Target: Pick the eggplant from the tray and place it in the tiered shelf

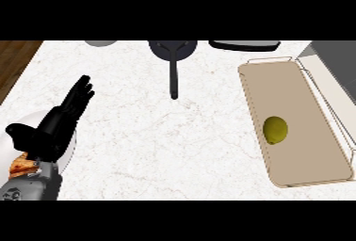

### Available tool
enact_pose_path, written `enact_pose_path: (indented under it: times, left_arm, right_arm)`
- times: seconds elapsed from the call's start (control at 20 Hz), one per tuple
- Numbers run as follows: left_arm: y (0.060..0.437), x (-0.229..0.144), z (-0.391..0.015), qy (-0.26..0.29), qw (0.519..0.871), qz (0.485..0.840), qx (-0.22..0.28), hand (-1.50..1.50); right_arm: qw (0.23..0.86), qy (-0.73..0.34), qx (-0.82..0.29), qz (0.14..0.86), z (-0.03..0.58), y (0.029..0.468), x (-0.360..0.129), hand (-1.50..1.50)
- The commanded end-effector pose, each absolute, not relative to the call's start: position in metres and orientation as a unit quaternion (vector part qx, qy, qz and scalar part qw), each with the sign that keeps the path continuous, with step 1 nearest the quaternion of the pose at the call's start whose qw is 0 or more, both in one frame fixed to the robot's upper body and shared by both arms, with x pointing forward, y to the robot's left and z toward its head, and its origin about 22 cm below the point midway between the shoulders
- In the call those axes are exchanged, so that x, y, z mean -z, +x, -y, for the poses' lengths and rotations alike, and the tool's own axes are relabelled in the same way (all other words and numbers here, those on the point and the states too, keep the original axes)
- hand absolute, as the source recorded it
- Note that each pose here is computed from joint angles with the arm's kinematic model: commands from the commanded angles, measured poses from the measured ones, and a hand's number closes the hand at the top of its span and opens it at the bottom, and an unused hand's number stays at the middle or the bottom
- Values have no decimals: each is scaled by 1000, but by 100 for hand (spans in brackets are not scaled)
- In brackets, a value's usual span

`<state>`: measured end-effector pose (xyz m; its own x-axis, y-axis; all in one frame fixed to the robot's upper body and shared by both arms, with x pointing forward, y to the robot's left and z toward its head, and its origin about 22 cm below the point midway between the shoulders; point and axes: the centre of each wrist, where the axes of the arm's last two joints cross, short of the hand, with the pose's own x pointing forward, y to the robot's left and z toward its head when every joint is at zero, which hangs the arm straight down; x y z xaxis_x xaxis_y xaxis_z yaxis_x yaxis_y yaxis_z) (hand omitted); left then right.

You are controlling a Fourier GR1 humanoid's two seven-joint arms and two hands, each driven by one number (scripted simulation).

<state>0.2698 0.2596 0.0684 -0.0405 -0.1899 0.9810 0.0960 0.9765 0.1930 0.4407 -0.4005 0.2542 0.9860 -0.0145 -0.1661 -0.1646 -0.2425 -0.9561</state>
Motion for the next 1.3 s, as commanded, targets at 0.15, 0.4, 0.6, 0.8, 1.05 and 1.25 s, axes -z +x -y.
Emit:
enact_pose_path:
  times: [0.15,0.4,0.6,0.8,1.05,1.25]
  left_arm:
    - [274,-71,-260,36,691,716,94,0]
    - [266,-63,-260,19,691,715,102,0]
    - [264,-67,-257,18,692,714,102,0]
    - [265,-58,-261,29,700,707,101,0]
    - [264,-58,-265,42,700,707,92,0]
    - [258,-57,-272,40,708,700,89,0]
  right_arm:
    - [555,-826,85,-51,379,446,-305,-150]
    - [501,-850,158,30,368,442,-344,-150]
    - [465,-855,218,73,365,429,-392,-150]
    - [429,-839,300,149,362,403,-449,-150]
    - [409,-808,370,207,359,371,-498,-150]
    - [408,-796,378,240,341,370,-505,-150]
